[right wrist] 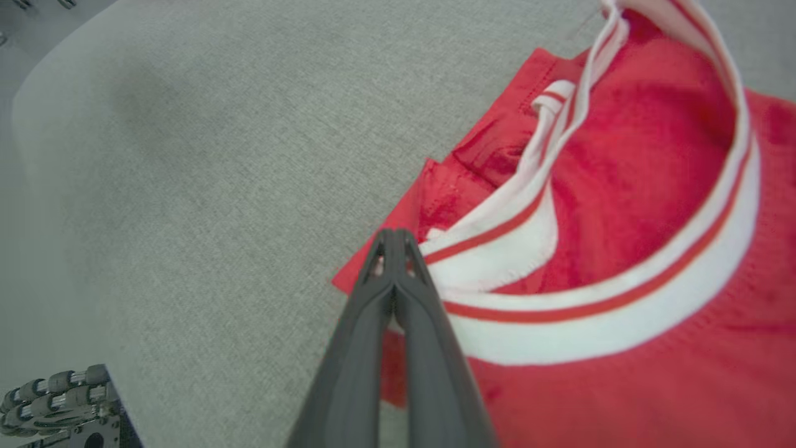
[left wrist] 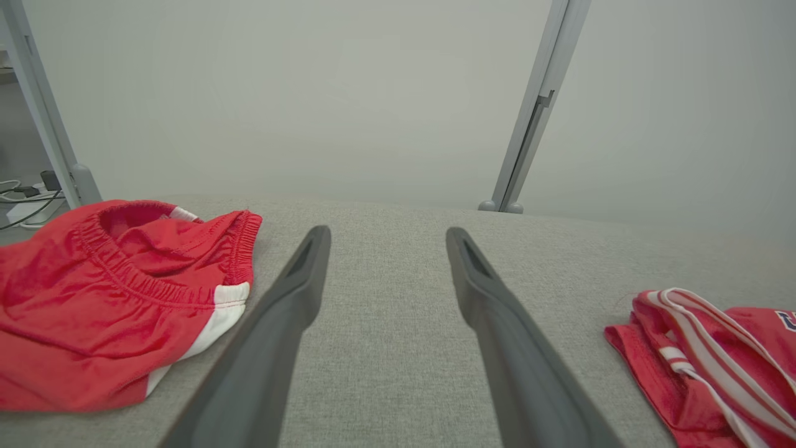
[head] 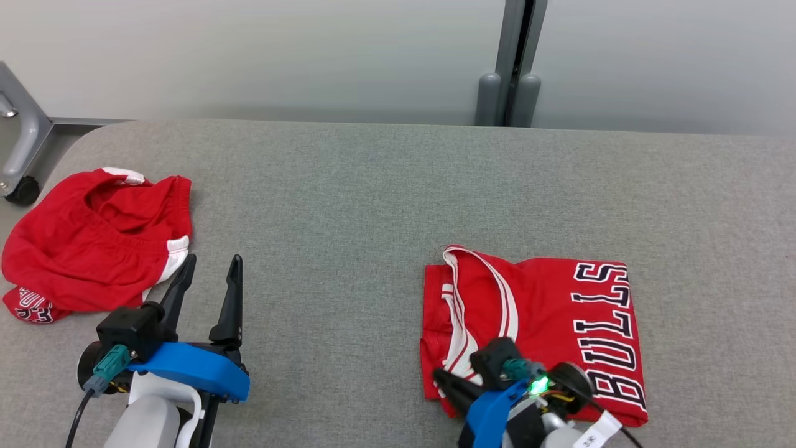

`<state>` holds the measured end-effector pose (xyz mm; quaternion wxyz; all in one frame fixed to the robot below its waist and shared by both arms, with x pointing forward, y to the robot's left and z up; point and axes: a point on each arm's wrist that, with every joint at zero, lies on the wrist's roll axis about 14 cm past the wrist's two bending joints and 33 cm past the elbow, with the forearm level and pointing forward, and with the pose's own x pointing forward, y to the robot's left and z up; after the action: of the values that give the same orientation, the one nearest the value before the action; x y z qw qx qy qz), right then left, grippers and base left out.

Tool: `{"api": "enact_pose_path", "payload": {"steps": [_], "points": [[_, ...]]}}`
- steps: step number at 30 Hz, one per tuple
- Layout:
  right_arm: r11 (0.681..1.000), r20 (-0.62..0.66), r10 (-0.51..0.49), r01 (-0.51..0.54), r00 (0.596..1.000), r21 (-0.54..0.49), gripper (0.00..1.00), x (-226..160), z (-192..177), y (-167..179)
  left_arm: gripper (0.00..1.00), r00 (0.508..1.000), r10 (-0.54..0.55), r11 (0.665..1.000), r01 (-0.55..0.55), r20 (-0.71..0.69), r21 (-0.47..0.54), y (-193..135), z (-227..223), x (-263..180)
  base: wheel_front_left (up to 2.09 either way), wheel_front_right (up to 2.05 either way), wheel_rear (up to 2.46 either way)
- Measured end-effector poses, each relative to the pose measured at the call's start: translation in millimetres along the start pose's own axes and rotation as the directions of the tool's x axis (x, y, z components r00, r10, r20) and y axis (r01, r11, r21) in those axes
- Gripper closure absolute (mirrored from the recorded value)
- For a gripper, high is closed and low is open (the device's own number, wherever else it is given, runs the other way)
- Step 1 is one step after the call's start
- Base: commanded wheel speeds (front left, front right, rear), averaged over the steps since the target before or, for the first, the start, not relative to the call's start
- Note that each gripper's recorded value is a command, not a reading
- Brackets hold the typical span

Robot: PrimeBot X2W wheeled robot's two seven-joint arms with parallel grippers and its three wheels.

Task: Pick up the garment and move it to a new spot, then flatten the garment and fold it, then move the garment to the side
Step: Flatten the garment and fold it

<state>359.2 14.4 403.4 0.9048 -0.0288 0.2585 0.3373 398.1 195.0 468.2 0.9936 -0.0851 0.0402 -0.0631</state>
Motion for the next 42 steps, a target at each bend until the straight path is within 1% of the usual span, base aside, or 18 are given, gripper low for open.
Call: {"api": "enact_pose_path", "payload": {"steps": [3, 6, 9, 11, 14, 17, 19, 21, 23, 25, 26, 28, 32, 35, 42], "points": [[0.996, -0.010, 0.090, -0.090, 0.996, 0.022, 1.00, 4.2, -2.5, 27.5, 0.00, 1.000, 0.008, 1.000, -0.008, 0.001, -0.001, 2.2, 0.1, -1.5, 0.00, 0.00, 0.00], [0.980, -0.002, 0.182, -0.181, 0.983, 0.082, 1.00, 4.1, -1.3, 55.6, 0.00, 1.000, 0.014, 1.000, -0.014, 0.003, -0.002, 4.3, 0.8, -1.9, 0.00, 0.00, 0.00], [0.965, 0.061, 0.226, -0.232, 0.972, 0.118, 1.00, 3.7, 15.8, 68.0, 0.00, 1.000, 0.016, 1.000, -0.016, 0.004, -0.002, 5.3, 1.4, -1.2, 0.00, 0.00, 0.00], [0.969, 0.139, 0.205, -0.221, 0.969, 0.111, 1.00, 4.6, 37.3, 59.4, 0.00, 1.000, 0.014, 1.000, -0.014, 0.005, -0.002, 5.0, 1.6, -0.2, 0.00, 0.00, 0.00], [0.980, 0.255, 0.123, -0.158, 0.959, 0.123, 1.00, 1.6, 65.2, 31.7, 0.00, 1.000, 0.011, 1.000, -0.011, 0.009, -0.002, 3.7, 2.6, 1.0, 0.00, 0.00, 0.00], [0.993, 0.341, -0.016, -0.026, 0.940, 0.117, 1.00, -7.5, 82.7, -14.8, 0.00, 1.000, 0.004, 1.000, -0.004, 0.012, -0.002, 1.1, 3.6, 2.3, 0.00, 0.00, 0.00], [0.989, 0.366, -0.109, 0.065, 0.924, 0.130, 1.00, -15.2, 85.9, -45.2, 0.00, 1.000, 0.001, 1.000, -0.001, 0.012, -0.001, 0.3, 3.4, 3.0, 0.00, 0.00, 0.00], [0.980, 0.347, -0.184, 0.147, 0.920, 0.131, 1.00, -20.5, 75.4, -68.3, 0.00, 1.000, -0.001, 1.000, 0.001, 0.010, 0.002, -0.2, 2.7, 3.7, 0.00, 0.00, 0.00], [0.970, 0.309, -0.233, 0.200, 0.922, 0.134, 1.00, -22.4, 60.4, -82.7, 0.00, 1.000, -0.002, 1.000, 0.002, 0.006, 0.002, -0.1, 1.2, 4.3, 0.00, 0.00, 0.00], [0.967, 0.290, -0.248, 0.218, 0.924, 0.133, 1.00, -22.0, 53.4, -87.4, 0.00, 1.000, -0.002, 1.000, 0.002, 0.003, 0.002, 0.0, 0.1, 4.4, 0.00, 0.00, 0.00], [0.964, 0.252, -0.261, 0.240, 0.932, 0.110, 1.00, -19.0, 40.8, -91.7, 0.00, 1.000, -0.002, 1.000, 0.002, -0.001, 0.002, -0.2, -1.3, 4.6, 0.00, 0.00, 0.00], [0.965, 0.240, -0.260, 0.241, 0.935, 0.105, 1.00, -16.8, 35.5, -91.2, 0.00, 1.000, -0.001, 1.000, 0.001, -0.003, 0.002, 0.2, -2.0, 4.7, 0.00, 0.00, 0.00], [0.979, 0.181, -0.197, 0.182, 0.964, 0.096, 1.00, -0.5, 18.5, -73.8, 0.00, 1.000, 0.005, 1.000, -0.005, -0.003, 0.003, 2.3, -1.8, 6.8, 0.00, 0.00, 0.00], [0.990, 0.139, -0.135, 0.126, 0.981, 0.066, 1.00, 12.9, 11.7, -58.1, 0.00, 1.000, 0.013, 1.000, -0.013, -0.013, 0.003, 5.3, -5.0, 6.3, 0.00, 0.00, 0.00], [0.999, 0.058, -0.016, 0.013, 0.998, 0.039, 1.00, 34.4, -0.3, -27.3, 0.00, 0.999, 0.025, 1.000, -0.024, -0.022, 0.004, 8.3, -7.4, 4.3, 0.00, 0.00, 0.00]]}}
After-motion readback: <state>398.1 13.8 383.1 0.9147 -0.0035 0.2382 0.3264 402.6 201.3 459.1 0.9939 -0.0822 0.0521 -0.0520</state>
